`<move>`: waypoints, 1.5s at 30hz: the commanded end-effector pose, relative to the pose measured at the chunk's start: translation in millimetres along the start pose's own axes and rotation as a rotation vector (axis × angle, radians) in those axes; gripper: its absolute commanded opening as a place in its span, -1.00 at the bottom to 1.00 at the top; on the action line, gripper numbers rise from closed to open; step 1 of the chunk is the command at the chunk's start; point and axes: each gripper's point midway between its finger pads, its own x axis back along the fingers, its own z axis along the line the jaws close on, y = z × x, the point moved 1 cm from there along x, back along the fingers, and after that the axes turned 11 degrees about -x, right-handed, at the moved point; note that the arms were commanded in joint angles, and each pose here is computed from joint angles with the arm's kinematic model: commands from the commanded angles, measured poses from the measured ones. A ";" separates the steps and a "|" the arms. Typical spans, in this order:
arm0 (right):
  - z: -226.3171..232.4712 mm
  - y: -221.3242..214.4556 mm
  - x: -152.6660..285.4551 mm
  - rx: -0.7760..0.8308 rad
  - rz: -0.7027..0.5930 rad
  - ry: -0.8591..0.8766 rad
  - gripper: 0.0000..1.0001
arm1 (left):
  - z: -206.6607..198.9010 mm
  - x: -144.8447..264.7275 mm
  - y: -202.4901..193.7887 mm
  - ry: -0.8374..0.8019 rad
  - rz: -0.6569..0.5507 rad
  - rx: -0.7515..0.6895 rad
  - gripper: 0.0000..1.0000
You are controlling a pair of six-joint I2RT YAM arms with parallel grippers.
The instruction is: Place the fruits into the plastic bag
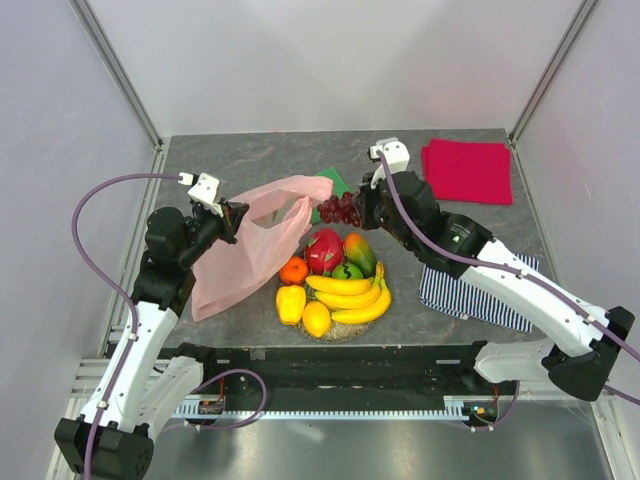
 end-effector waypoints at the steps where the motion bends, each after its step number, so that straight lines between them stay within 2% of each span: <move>1: 2.0 59.1 21.4 0.031 -0.156 -0.033 -1.00 | 5.9 3.5 13.7 0.017 -0.028 -0.044 -0.97; 7: 27.8 109.8 29.5 0.041 -0.274 0.034 -1.00 | -3.6 0.4 13.4 -0.043 -0.031 -0.035 -0.97; 10: 43.8 121.7 31.4 0.037 -0.301 0.105 -1.00 | -6.0 -0.2 13.0 -0.056 -0.031 -0.030 -0.97; 13: 63.8 117.0 24.8 0.032 -0.275 0.201 -1.00 | -7.3 -0.3 13.6 -0.065 -0.033 -0.030 -0.97; 21: 105.2 62.5 -7.4 0.019 -0.102 0.366 -1.00 | -13.0 0.1 15.5 -0.098 -0.041 -0.028 -0.97; 27: 117.5 45.8 -1.2 0.020 -0.066 0.426 -1.00 | -9.5 -2.2 12.2 -0.078 -0.026 -0.014 -0.97; 35: 129.4 -11.0 -13.6 -0.027 0.104 0.517 -1.00 | -12.5 -2.3 13.5 -0.095 -0.034 -0.009 -0.97; 39: 129.0 -31.5 -33.7 -0.020 0.157 0.490 -1.00 | -28.9 1.3 21.5 -0.194 -0.081 -0.026 -0.97; 45: 133.1 -35.0 -60.2 0.009 0.167 0.447 -1.00 | -45.1 5.0 25.1 -0.293 -0.110 -0.038 -0.97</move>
